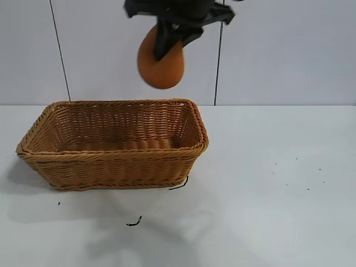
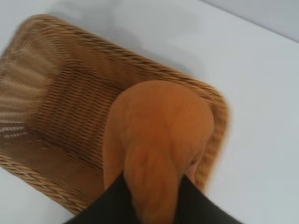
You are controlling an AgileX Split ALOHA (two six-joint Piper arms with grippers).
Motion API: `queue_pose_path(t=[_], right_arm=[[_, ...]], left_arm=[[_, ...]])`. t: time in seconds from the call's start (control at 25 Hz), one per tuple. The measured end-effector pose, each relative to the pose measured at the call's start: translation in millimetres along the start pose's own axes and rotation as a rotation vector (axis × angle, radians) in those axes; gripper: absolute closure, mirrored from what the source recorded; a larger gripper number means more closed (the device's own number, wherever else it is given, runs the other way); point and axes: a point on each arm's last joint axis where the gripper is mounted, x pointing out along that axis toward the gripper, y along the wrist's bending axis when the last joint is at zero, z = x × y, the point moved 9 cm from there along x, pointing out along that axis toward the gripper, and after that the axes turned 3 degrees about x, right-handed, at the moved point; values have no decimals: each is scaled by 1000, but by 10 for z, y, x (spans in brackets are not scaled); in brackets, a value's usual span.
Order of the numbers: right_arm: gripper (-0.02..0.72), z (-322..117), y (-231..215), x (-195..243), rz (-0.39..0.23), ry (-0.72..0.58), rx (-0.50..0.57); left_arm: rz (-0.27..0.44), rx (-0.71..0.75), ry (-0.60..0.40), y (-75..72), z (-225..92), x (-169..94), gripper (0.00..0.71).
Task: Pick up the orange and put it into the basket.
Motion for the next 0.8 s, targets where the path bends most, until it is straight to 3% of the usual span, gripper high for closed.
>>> queue_pose_path(t=[0.12,0.2,0.36,0.44,0.56,0.8], right_arm=[[601,-106,-37,209,-6,26,14],[521,-130,-43,242,-7,34,19],[160,-53,-21,187,-3,25,16],[62,51,-4,93,-7,21,0],[22,233,3,-110,-19,18,-22],[13,587,-208,-537,-48,-20,17]], left_arm=[[0,0,0,0,0,0,71],[0,0,0,0,0,0,71],[0,0,0,0,0,0,71],[0,0,0,0,0,0,71],[0,0,0,0,0,0,71],[0,0,-1,0,2,0,71]])
